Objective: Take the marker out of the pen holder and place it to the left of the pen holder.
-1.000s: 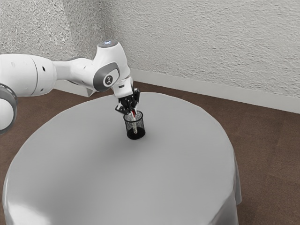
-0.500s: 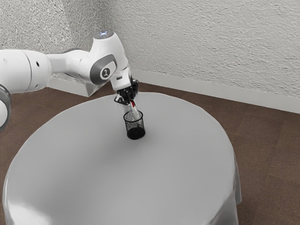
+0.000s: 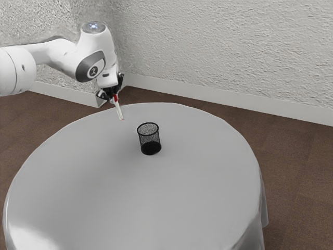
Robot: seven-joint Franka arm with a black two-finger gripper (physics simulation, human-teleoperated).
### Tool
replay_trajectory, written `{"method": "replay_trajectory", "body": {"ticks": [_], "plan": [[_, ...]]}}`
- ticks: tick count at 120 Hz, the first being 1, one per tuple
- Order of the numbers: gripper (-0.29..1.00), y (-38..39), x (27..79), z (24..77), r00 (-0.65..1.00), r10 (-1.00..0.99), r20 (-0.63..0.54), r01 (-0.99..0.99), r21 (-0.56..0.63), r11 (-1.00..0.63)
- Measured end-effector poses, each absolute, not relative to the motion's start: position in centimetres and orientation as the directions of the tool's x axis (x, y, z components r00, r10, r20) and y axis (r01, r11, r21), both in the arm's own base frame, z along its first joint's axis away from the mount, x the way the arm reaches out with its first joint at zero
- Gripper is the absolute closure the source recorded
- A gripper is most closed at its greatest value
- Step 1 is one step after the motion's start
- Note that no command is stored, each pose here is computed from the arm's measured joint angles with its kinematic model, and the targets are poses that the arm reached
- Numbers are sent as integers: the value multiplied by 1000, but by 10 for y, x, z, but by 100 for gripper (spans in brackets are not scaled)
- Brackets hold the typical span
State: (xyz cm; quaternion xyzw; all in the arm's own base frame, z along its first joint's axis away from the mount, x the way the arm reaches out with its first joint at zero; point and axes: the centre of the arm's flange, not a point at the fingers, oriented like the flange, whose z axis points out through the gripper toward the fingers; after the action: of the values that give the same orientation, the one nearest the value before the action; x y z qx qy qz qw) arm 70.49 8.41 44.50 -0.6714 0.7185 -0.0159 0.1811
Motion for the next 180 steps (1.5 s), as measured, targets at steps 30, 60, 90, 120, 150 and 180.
{"method": "replay_trajectory", "body": {"ticks": [30,60,90,120,150,180], "plan": [[77,118,724,391,-149,-834,-531,-920,-234,314],[77,111,728,347,-216,-713,-667,-884,-177,434],[76,107,727,327,-175,-726,-665,-890,-208,406],[29,100,723,317,-146,-732,-666,-900,-218,378],[9,16,672,459,31,-863,-505,-901,-387,194],[3,-86,560,617,347,-933,-97,-912,-264,-312]]}}
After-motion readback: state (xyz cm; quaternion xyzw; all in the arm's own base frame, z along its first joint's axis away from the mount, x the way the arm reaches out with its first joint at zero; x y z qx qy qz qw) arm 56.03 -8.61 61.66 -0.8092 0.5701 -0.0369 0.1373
